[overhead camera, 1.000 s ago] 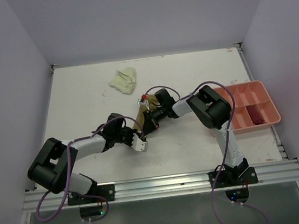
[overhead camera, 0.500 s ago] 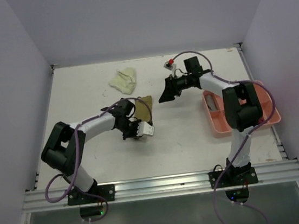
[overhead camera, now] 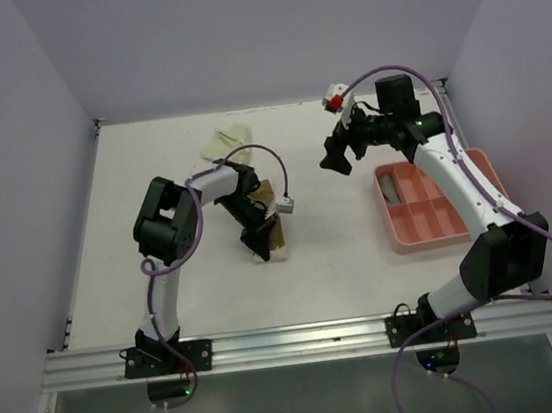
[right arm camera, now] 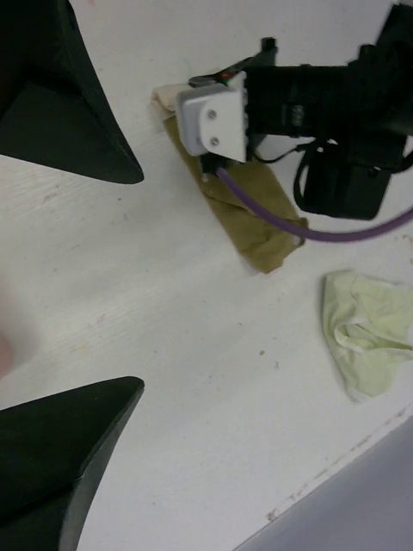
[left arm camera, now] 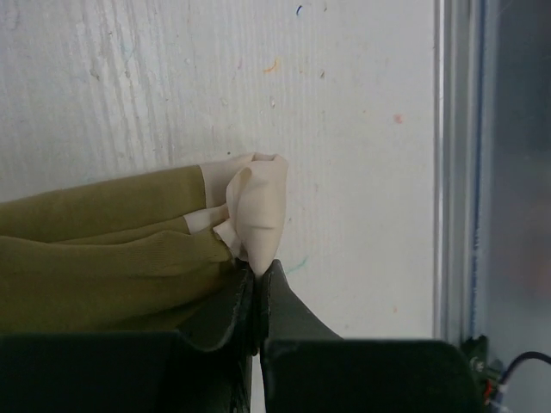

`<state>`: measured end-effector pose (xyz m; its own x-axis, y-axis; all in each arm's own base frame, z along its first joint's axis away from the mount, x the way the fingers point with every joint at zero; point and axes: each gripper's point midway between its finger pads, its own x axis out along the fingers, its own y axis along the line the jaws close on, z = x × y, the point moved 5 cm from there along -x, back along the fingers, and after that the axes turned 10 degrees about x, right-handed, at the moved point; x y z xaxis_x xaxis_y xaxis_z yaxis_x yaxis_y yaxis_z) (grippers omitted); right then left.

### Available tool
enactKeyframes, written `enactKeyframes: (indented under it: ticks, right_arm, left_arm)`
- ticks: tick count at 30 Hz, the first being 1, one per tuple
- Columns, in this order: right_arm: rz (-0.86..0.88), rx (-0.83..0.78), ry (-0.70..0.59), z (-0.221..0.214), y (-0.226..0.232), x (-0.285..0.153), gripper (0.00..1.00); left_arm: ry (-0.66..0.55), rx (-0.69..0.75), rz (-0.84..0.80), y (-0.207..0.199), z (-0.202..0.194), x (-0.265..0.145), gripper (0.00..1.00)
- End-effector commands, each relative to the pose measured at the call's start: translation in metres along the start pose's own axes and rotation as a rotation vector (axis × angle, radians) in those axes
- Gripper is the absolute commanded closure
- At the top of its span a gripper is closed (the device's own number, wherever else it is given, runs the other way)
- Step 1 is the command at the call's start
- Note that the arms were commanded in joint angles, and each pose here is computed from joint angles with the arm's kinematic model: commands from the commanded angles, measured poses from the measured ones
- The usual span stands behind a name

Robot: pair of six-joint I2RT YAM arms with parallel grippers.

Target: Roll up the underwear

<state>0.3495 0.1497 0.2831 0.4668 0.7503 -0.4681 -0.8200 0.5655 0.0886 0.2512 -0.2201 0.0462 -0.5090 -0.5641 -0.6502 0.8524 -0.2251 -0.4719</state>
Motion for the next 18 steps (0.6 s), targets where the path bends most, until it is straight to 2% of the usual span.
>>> enactKeyframes:
  ticks: [1,3,6,9,10,12,13,16,18]
  right_arm:
    - [0.089,-0.113,0.117,-0.024,0.03,-0.019,0.01]
    - [0.113,-0.22,0.098,-0.024,0.06,-0.025,0.01]
    - [0.196,-0.267,0.233,-0.063,0.1,-0.002,0.05]
    - [0.264,-0.322,0.28,-0.082,0.135,0.028,0.17]
    - [0.279,-0.328,0.304,-0.093,0.145,0.036,0.25]
    - [0.319,-0.403,0.296,-0.101,0.169,0.055,0.31]
    - [0.334,-0.415,0.331,-0.114,0.175,0.066,0.35]
    - [0.352,-0.491,0.332,-0.126,0.194,0.093,0.42]
    - [0.362,-0.53,0.306,-0.127,0.205,0.107,0.42]
  left_arm:
    - [0.095,-0.13,-0.155,0.01,-0.045,0.029,1.0]
    - [0.069,-0.161,-0.184,0.013,-0.045,0.026,1.0]
    - [0.068,-0.181,-0.187,0.023,-0.049,0.027,1.0]
    - [0.084,-0.194,-0.197,0.024,-0.056,0.03,1.0]
    - [0.092,-0.201,-0.202,0.024,-0.059,0.031,1.0]
    - [0.094,-0.214,-0.213,0.025,-0.064,0.033,1.0]
    - [0.092,-0.217,-0.212,0.026,-0.065,0.034,1.0]
    - [0.099,-0.225,-0.21,0.028,-0.067,0.034,1.0]
    - [0.102,-0.228,-0.206,0.03,-0.069,0.034,1.0]
